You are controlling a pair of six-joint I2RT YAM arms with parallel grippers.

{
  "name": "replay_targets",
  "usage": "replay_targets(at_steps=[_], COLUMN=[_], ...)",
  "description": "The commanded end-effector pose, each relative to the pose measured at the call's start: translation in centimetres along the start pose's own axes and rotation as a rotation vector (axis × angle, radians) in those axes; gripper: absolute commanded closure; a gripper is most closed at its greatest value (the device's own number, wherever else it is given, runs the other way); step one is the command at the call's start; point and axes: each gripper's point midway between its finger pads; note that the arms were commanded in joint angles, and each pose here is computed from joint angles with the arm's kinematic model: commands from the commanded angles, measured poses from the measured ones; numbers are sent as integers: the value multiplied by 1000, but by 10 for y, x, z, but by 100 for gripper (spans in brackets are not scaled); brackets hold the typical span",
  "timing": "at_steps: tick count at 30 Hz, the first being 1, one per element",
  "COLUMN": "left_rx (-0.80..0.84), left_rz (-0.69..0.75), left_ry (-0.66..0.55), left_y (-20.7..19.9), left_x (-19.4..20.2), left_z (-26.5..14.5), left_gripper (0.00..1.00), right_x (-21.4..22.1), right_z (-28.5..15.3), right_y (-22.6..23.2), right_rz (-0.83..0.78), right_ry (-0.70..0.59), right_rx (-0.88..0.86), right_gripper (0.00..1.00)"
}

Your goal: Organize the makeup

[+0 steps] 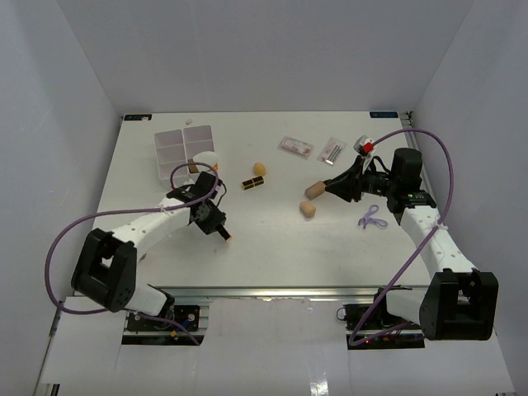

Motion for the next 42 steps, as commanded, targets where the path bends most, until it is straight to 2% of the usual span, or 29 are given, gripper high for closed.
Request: replay_targets(at_steps=[1, 6, 10, 14, 20, 33, 36, 42], left_rx=[130, 162, 172, 163, 133, 95, 93, 91], left_rz=[-218, -469, -671, -769, -820, -871, -873, -856], left_ry=[-157, -285, -346, -377, -389, -380, -361, -322], left_y=[-9, 3, 17, 21, 23, 22, 20, 17], left_x=[-88, -180, -227, -255, -274, -286, -285, -280], left_z=[-38, -59, -62, -58, -41, -13, -6, 4], left_gripper=[73, 73, 74, 75, 75, 72, 66, 40], right_x=[-12, -11, -11, -11, -9, -7, -6, -5], right_z=[-3, -4, -4, -4, -4, -4, -4, -5], right_y=[4, 3, 3, 4, 4, 1, 0, -2], right_rz=[-40, -36, -35, -33, -27, -19, -16, -14], right_ry=[-35, -35, -37, -38, -37, -34, -33, -32], right_rx=[-10, -9, -10, -14, -17, -10, -8, -5], right_gripper=[65, 65, 65, 65, 65, 64, 64, 64])
Point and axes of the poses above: each gripper's point midway between its finger pads, its own z axis out along the fingers, its own y axis along the line the jaws close on, x = y × z, and after that the axes turned 1 degree about z, right-handed
